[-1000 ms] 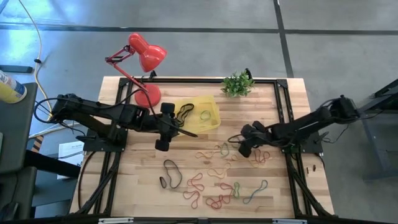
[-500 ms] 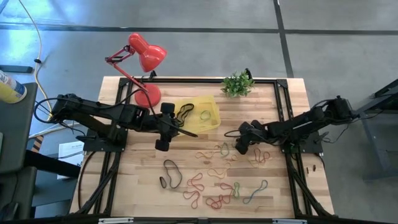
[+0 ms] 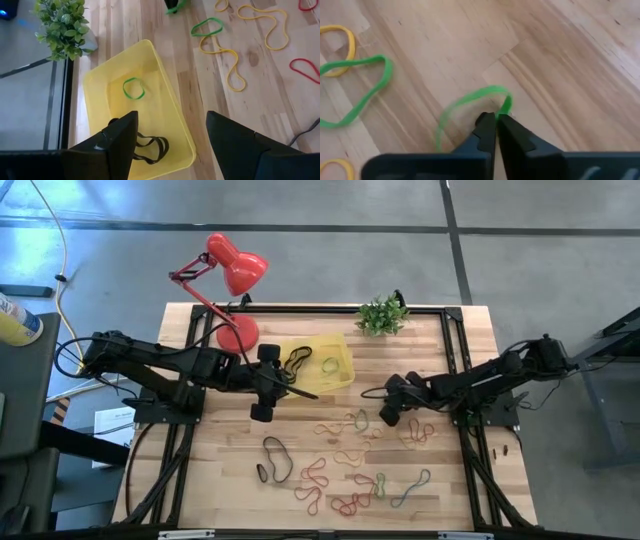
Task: Pick and place rubber bands into bin
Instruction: Put the green rubber band into the yellow bin
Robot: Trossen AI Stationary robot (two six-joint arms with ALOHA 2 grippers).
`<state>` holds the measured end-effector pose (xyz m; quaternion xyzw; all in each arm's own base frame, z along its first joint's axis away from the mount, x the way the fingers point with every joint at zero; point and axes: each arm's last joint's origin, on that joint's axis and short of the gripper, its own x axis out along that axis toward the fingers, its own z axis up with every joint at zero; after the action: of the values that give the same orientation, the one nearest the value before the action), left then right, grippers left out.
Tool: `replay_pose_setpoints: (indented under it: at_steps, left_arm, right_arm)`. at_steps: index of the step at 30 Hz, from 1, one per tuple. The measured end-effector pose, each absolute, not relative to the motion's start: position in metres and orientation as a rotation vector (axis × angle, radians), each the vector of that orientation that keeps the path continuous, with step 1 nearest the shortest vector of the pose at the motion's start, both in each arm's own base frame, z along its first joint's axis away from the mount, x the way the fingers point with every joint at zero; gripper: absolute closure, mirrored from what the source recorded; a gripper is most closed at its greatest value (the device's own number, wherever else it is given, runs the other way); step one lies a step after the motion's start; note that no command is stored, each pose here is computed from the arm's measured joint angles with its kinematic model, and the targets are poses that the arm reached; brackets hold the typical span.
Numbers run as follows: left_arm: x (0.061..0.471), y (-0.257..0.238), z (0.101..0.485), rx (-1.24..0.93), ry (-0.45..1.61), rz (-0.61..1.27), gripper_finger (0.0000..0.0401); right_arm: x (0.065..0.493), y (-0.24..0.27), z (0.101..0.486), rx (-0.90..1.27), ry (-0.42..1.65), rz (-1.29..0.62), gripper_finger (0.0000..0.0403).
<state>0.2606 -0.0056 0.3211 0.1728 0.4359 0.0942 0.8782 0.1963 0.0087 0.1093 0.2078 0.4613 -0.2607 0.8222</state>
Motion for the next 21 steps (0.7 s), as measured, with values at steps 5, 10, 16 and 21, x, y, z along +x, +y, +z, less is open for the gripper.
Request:
replay_pose_setpoints:
  at_steps: [5, 10, 16, 21]
  left_arm:
    - [0.26, -0.006, 0.321, 0.353, 0.911, 0.2, 0.0176]
    - [0.26, -0.006, 0.321, 0.352, 0.911, 0.2, 0.0176]
    - [0.26, -0.006, 0.321, 0.352, 0.911, 0.2, 0.0176]
    - [0.26, -0.006, 0.321, 0.352, 0.912, 0.2, 0.0176]
  right_arm:
    - [0.198, 0.009, 0.111, 0.462, 0.956, -0.567, 0.039]
    - [0.211, 0.01, 0.123, 0.421, 0.939, -0.522, 0.0399]
    - [0.235, 0.011, 0.153, 0.325, 0.87, -0.462, 0.04]
    - [0.253, 0.011, 0.184, 0.21, 0.835, -0.448, 0.0401]
